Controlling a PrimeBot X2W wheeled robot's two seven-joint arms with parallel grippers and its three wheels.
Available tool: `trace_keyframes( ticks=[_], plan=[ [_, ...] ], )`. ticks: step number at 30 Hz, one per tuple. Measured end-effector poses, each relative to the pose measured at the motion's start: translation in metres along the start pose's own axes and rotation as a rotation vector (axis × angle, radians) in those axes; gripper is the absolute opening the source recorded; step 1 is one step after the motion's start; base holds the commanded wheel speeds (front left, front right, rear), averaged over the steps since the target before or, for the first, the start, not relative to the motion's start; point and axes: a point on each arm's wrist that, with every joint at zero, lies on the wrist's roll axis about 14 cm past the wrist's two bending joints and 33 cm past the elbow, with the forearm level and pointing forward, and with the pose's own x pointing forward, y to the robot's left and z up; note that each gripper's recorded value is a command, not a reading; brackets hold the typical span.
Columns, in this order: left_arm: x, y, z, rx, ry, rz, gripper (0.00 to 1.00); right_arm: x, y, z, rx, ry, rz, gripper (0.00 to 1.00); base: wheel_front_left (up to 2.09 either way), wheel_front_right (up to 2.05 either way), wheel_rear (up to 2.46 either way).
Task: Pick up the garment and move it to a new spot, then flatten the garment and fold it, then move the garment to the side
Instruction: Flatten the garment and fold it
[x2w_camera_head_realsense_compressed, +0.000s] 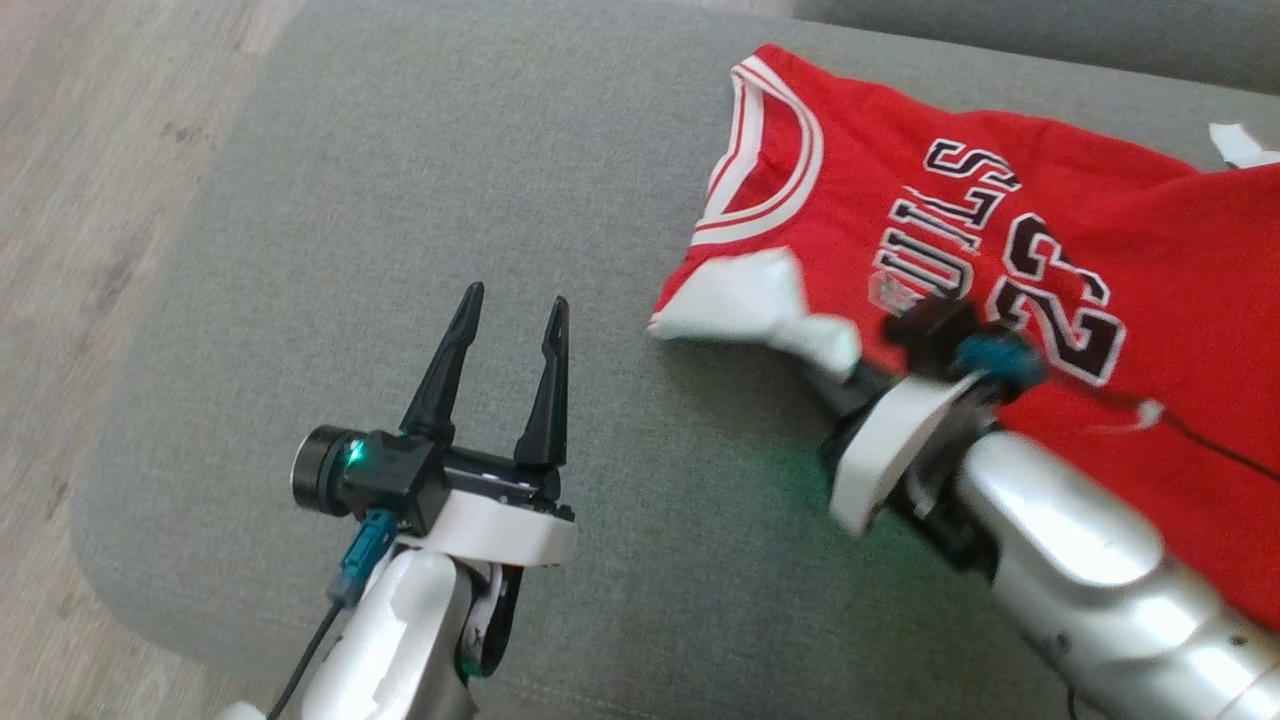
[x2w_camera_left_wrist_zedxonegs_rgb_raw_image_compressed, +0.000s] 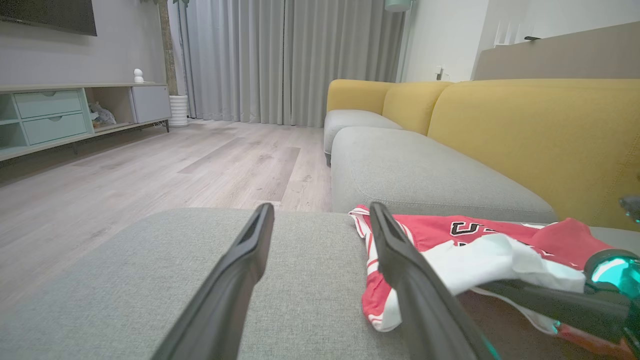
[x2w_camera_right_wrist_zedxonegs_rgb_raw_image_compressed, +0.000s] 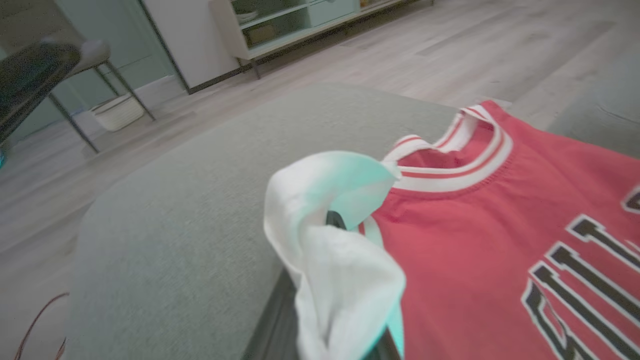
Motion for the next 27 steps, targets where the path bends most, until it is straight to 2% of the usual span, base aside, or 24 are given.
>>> trace_keyframes(
  ticks=[3, 4, 5, 6, 12, 16, 19, 22, 27],
  plan=[
    [0.000, -0.001, 0.002, -0.001, -0.006, -0.002, 1.00, -0.002, 0.024, -0.008, -0.130, 0.012, 0.077, 0.00, 0.00, 0.00, 0.00],
    [0.000, -0.001, 0.002, -0.001, -0.007, -0.003, 1.00, -0.003, 0.031, -0.010, -0.167, 0.012, 0.099, 0.43, 0.00, 0.00, 0.00],
    [0.000, -0.001, 0.003, -0.002, -0.008, -0.002, 1.00, -0.004, 0.037, -0.012, -0.202, 0.008, 0.118, 0.95, 0.00, 0.00, 0.00],
    [-0.001, 0.000, 0.003, -0.001, -0.009, -0.002, 1.00, -0.006, 0.042, -0.015, -0.237, 0.009, 0.137, 1.00, 0.00, 0.00, 0.00],
    [-0.004, -0.002, 0.004, 0.003, -0.011, -0.009, 1.00, -0.011, 0.080, -0.030, -0.325, 0.034, 0.246, 1.00, 0.00, 0.00, 0.00],
    [-0.006, -0.002, 0.007, 0.008, -0.018, -0.013, 1.00, -0.018, 0.101, -0.036, -0.310, 0.048, 0.300, 1.00, 0.00, 0.00, 0.00],
    [-0.006, -0.005, 0.010, 0.007, -0.030, -0.023, 1.00, -0.020, 0.102, -0.026, -0.280, 0.009, 0.289, 1.00, 0.00, 0.00, 0.00],
    [-0.007, -0.007, 0.011, 0.012, -0.033, -0.030, 1.00, -0.021, 0.073, 0.001, -0.260, -0.067, 0.180, 1.00, 0.00, 0.00, 0.00],
    [-0.011, -0.013, 0.008, 0.011, -0.029, -0.044, 1.00, -0.050, -0.023, 0.049, -0.168, -0.224, -0.169, 1.00, 0.00, 0.00, 0.00]
  ],
)
